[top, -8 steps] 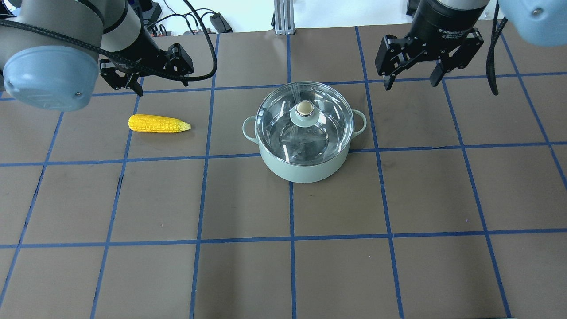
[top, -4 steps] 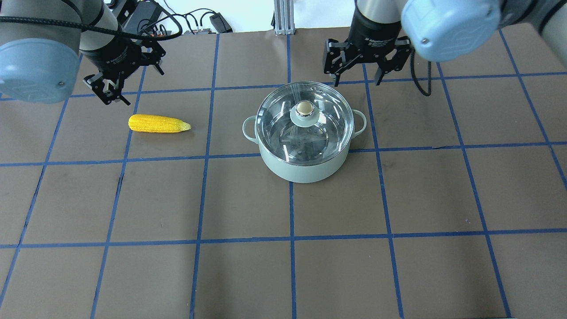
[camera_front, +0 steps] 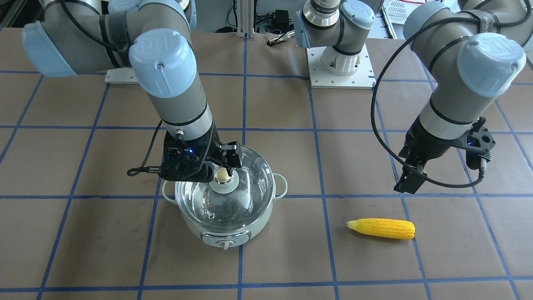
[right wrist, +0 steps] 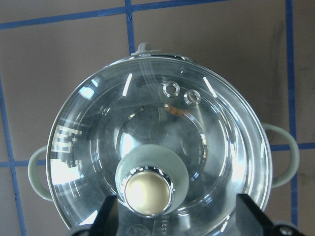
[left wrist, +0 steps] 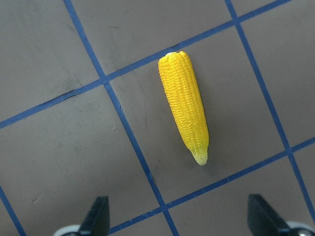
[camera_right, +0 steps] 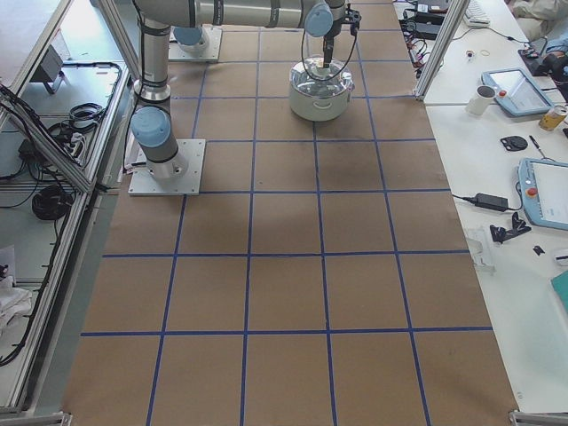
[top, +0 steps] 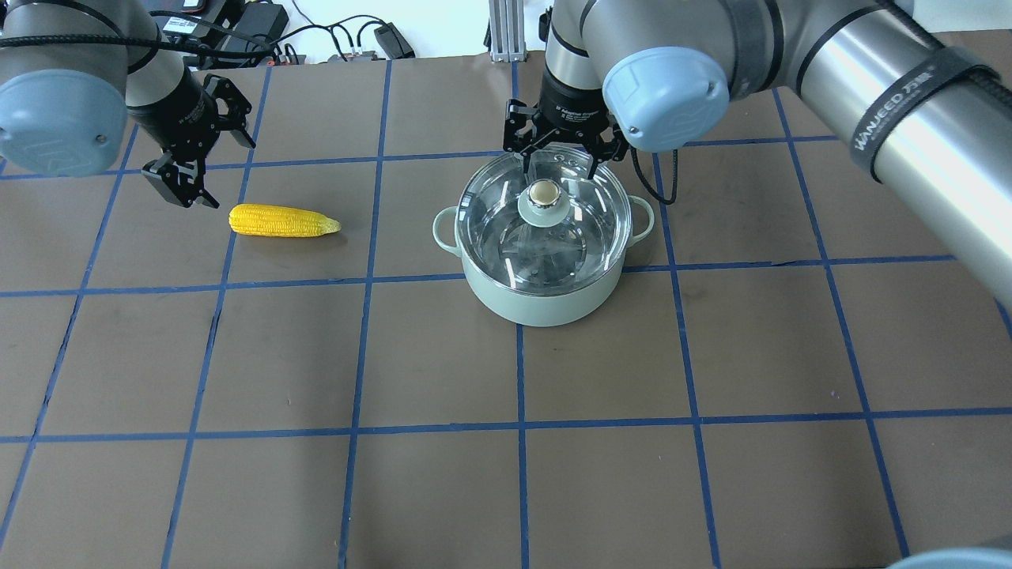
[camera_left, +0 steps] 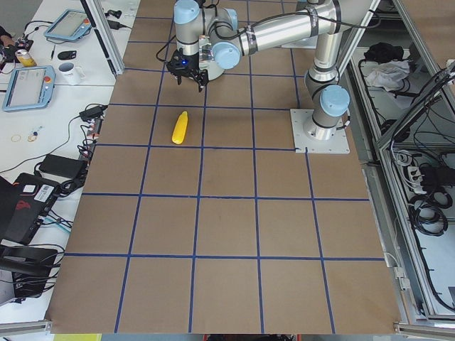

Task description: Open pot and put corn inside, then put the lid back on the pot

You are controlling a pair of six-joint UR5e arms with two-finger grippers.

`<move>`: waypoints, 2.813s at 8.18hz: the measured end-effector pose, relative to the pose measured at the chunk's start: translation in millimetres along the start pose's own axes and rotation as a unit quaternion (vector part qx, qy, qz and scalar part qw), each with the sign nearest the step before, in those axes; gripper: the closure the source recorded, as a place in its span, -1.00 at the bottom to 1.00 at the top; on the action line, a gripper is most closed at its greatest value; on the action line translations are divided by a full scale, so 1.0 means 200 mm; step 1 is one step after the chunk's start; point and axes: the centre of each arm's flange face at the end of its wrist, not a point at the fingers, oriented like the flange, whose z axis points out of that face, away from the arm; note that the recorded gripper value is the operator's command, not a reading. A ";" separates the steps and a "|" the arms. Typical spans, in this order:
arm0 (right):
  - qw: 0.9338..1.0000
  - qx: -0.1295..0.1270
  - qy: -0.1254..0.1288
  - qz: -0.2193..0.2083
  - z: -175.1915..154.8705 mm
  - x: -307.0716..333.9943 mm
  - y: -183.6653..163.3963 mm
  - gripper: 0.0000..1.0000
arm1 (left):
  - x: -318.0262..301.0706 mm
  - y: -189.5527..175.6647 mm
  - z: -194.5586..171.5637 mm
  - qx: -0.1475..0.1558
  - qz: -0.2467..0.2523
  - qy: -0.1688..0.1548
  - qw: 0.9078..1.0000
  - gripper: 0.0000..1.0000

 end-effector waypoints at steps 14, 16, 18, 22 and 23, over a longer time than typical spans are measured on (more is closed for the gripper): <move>0.999 -0.029 0.014 0.028 0.18 -0.09 0.01 0.68 | 0.21 -0.17 0.82 0.013 -0.044 -0.074 0.996 -1.00; 0.999 -0.032 0.021 0.016 0.07 -0.07 -0.02 0.73 | 0.21 -0.18 0.84 0.011 -0.048 -0.074 0.996 -1.00; 0.998 -0.025 0.053 -0.012 -0.08 0.09 -0.07 0.80 | 0.20 -0.23 0.90 0.006 -0.054 -0.080 0.995 -1.00; 0.994 -0.033 0.066 -0.079 -0.39 0.88 -0.24 0.86 | 0.20 -0.26 0.97 0.001 -0.058 -0.085 0.995 -1.00; 0.993 -0.038 0.065 -0.091 -0.43 1.03 -0.24 0.87 | 0.21 -0.26 0.97 0.004 -0.060 -0.080 0.995 -1.00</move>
